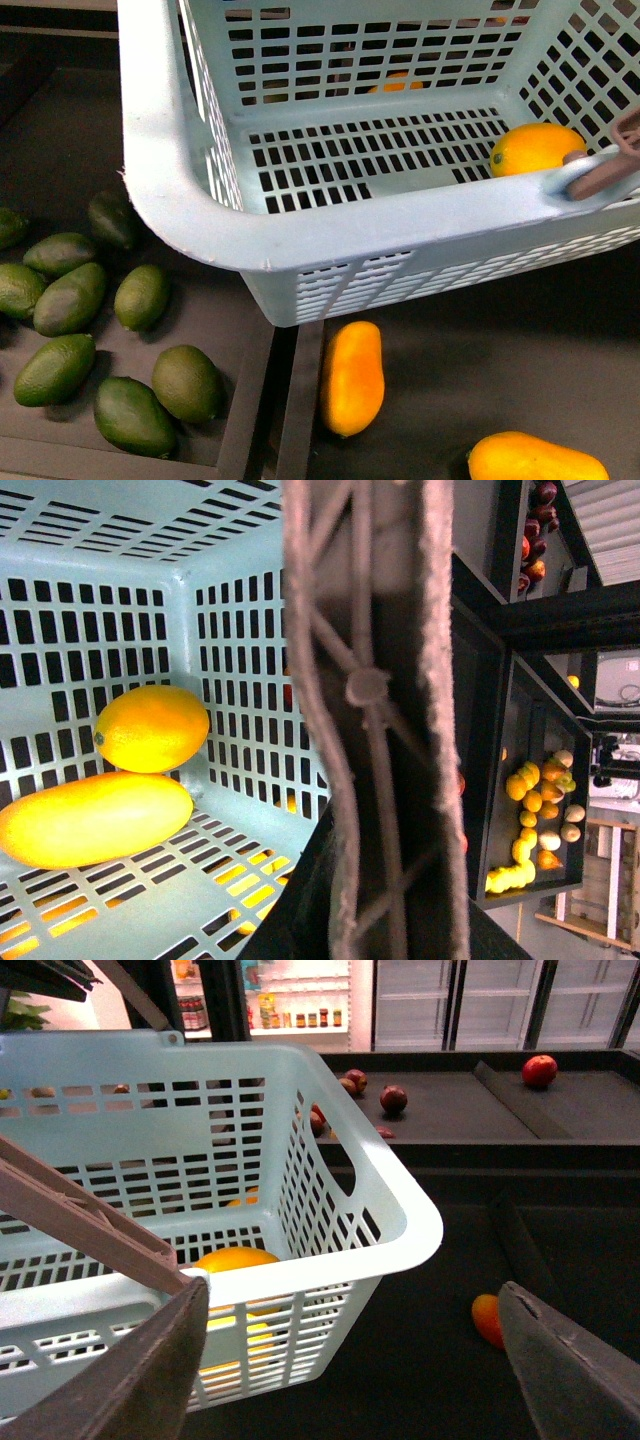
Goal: Pick lemon and mango into basket
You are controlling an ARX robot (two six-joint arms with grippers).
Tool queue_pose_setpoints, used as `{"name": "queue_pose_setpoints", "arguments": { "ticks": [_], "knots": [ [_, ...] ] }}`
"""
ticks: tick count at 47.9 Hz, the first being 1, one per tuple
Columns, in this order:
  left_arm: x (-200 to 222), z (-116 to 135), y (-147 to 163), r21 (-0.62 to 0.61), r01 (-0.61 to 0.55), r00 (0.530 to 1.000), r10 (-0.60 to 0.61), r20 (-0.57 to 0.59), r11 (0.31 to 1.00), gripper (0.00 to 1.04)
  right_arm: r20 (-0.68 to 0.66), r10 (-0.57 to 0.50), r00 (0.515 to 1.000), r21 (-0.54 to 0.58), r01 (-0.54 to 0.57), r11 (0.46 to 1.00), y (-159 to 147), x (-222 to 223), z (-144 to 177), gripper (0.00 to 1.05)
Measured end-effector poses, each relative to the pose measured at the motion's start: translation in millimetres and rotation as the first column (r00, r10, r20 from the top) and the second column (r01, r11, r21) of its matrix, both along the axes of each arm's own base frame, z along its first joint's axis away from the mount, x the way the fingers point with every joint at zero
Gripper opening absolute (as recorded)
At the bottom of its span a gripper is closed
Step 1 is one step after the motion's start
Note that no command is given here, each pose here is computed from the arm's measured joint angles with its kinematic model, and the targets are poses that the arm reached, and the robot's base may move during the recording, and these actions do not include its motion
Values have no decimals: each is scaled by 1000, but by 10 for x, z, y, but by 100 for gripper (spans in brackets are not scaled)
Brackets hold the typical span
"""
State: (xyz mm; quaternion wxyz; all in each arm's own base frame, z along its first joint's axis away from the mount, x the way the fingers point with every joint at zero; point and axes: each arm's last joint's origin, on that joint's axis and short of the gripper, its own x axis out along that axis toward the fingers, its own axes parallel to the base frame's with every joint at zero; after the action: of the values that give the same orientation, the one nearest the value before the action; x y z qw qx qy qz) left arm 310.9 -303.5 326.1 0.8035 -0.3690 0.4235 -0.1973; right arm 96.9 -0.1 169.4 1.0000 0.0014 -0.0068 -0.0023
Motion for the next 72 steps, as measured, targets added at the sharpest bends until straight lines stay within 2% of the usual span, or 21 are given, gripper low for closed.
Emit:
{"name": "queue_pose_setpoints", "arguments": {
  "ticks": [3, 72],
  "knots": [
    [-27, -3, -30, 2, 13, 1000, -13, 1, 1000, 5, -1, 0, 1000, 0, 0, 1000, 0, 0, -1, 97],
    [5, -4, 0, 1, 3, 1000, -3, 0, 1000, 5, -2, 3, 1000, 0, -3, 1000, 2, 0, -2, 96]
  ]
}}
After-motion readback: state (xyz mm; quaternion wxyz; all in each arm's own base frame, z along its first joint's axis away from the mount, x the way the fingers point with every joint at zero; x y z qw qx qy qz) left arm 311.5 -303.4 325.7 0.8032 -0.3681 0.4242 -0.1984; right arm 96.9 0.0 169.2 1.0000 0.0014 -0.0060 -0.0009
